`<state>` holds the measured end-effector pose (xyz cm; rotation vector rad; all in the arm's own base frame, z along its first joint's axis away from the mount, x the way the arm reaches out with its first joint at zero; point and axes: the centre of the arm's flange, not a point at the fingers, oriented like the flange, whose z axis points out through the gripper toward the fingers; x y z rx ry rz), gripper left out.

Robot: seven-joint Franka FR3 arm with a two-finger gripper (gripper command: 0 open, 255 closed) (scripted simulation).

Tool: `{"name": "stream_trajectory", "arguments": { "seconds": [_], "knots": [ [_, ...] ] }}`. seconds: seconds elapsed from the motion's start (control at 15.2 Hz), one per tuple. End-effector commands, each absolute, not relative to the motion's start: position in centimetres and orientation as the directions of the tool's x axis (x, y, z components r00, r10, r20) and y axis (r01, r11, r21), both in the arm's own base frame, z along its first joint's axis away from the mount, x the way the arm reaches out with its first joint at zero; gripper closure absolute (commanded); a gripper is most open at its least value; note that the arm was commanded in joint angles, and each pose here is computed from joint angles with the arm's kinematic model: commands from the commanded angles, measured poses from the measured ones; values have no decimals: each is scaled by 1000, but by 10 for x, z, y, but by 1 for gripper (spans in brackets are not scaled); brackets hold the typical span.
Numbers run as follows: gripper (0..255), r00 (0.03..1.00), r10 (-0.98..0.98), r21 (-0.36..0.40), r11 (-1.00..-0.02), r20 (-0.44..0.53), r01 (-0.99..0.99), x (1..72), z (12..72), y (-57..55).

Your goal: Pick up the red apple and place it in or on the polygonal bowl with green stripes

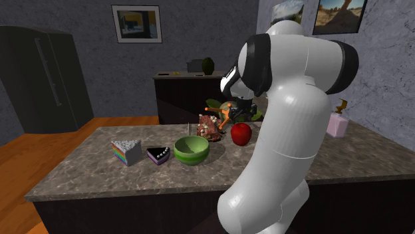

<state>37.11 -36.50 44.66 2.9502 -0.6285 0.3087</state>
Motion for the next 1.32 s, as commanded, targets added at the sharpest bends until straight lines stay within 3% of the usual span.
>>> {"name": "stream_trajectory", "arguments": {
  "seconds": [0.0,0.59,1.25],
  "knots": [
    [255,894,-391,64,-908,220,-413,371,447,-365],
    [255,894,-391,64,-908,220,-413,371,447,-365],
    [255,894,-391,64,-908,220,-413,371,499,-365]
  ]
}}
